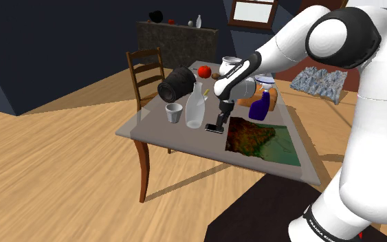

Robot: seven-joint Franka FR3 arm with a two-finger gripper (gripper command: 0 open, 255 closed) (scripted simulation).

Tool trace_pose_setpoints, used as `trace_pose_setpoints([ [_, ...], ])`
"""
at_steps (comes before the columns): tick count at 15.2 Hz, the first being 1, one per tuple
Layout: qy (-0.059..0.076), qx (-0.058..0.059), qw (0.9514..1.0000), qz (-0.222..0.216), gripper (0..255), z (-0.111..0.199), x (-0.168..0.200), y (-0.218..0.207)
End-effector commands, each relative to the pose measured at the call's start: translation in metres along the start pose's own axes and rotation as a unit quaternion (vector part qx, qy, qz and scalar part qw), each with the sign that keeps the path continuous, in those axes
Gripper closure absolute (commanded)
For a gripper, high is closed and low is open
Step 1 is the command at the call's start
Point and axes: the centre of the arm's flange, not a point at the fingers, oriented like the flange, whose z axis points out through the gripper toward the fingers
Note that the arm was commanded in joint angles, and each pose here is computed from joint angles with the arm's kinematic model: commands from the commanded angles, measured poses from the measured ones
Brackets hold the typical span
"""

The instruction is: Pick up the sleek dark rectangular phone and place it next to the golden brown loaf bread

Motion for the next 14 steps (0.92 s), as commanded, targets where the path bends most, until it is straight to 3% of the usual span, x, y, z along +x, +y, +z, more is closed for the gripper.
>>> trace_pose_setpoints([
  [1,0.000,0.000,1.0000,-0.001,0,0.011,0.001,0.001],
  [4,0.000,0.000,1.0000,-0.001,0,0.024,0.001,0.001],
  [12,0.000,0.000,1.0000,-0.001,0,0.024,0.001,0.001],
  [13,0.000,0.000,1.0000,-0.001,255,0.024,0.001,0.001],
  [14,0.000,0.000,1.0000,-0.001,255,0.024,0.001,0.001],
])
